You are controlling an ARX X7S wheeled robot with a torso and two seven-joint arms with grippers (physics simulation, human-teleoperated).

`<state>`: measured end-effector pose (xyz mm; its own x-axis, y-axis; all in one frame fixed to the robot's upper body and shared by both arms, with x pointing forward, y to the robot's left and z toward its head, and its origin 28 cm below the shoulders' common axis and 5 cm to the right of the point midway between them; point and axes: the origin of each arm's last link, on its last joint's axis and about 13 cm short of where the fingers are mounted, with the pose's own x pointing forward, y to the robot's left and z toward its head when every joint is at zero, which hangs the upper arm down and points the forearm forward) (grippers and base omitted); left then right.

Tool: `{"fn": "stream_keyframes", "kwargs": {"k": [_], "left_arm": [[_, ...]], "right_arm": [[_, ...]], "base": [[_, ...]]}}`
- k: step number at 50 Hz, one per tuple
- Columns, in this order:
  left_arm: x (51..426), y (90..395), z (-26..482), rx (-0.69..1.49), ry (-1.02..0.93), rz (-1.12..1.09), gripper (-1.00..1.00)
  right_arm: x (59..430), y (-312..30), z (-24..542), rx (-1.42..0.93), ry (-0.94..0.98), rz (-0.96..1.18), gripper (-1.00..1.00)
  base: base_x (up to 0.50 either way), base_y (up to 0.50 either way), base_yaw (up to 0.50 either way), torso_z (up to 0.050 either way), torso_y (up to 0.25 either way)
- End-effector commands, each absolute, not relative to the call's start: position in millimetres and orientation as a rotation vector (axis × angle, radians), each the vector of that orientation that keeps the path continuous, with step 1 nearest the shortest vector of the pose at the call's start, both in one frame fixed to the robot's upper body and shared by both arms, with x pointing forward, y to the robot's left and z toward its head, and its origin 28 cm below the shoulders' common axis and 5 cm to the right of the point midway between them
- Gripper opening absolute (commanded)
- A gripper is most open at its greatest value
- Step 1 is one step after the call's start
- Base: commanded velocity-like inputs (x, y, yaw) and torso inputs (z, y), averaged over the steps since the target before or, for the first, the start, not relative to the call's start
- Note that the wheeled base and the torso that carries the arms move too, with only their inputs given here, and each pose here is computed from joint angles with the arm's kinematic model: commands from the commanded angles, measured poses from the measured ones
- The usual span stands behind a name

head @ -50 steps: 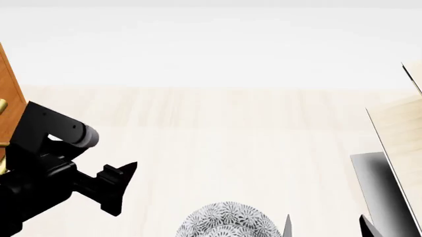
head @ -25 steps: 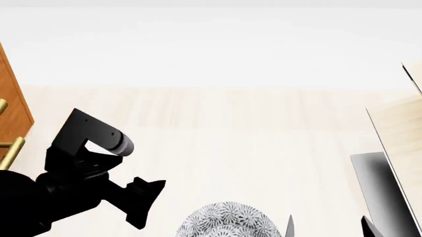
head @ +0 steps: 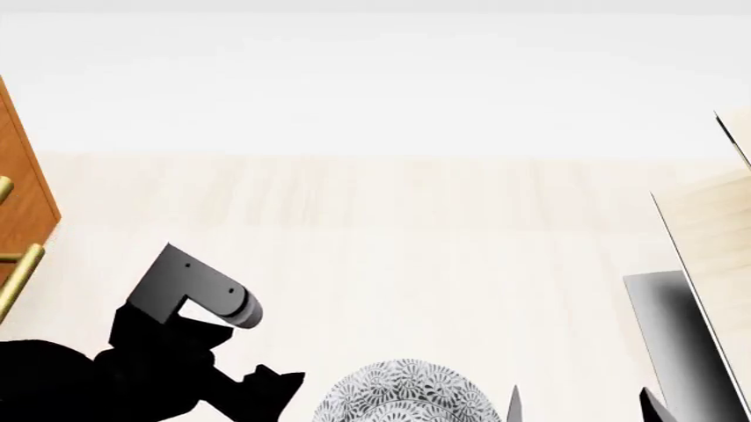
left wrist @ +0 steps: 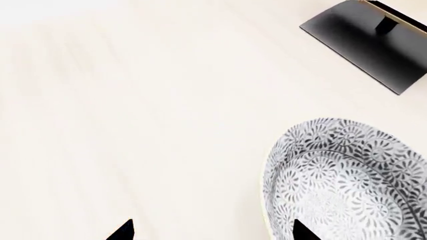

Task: Close the top drawer of the cabinet and put the bowl on top of it.

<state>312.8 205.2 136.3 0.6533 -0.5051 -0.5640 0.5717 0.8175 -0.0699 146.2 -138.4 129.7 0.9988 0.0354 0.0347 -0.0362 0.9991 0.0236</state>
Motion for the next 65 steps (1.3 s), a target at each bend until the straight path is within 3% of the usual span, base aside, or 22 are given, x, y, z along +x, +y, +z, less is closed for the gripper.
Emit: {"fn": "stream_keyframes", "kwargs": {"k": [1,65], "left_arm": [[312.5,204.0,122.1,0.103,0.641,-0.619,1.0],[330.3,180.8,100.4,0.074,0.704,-0.713,1.0]], "right_arm": [[146.8,-138.1,128.6,0.023,-0.033,0.035,1.0],[150.7,-139.1,123.2,0.023,-0.016,0.032,1.0]], "base": [[0.0,0.0,0.0,0.0,0.0],[0.0,0.0,0.0,0.0,0.0]]}}
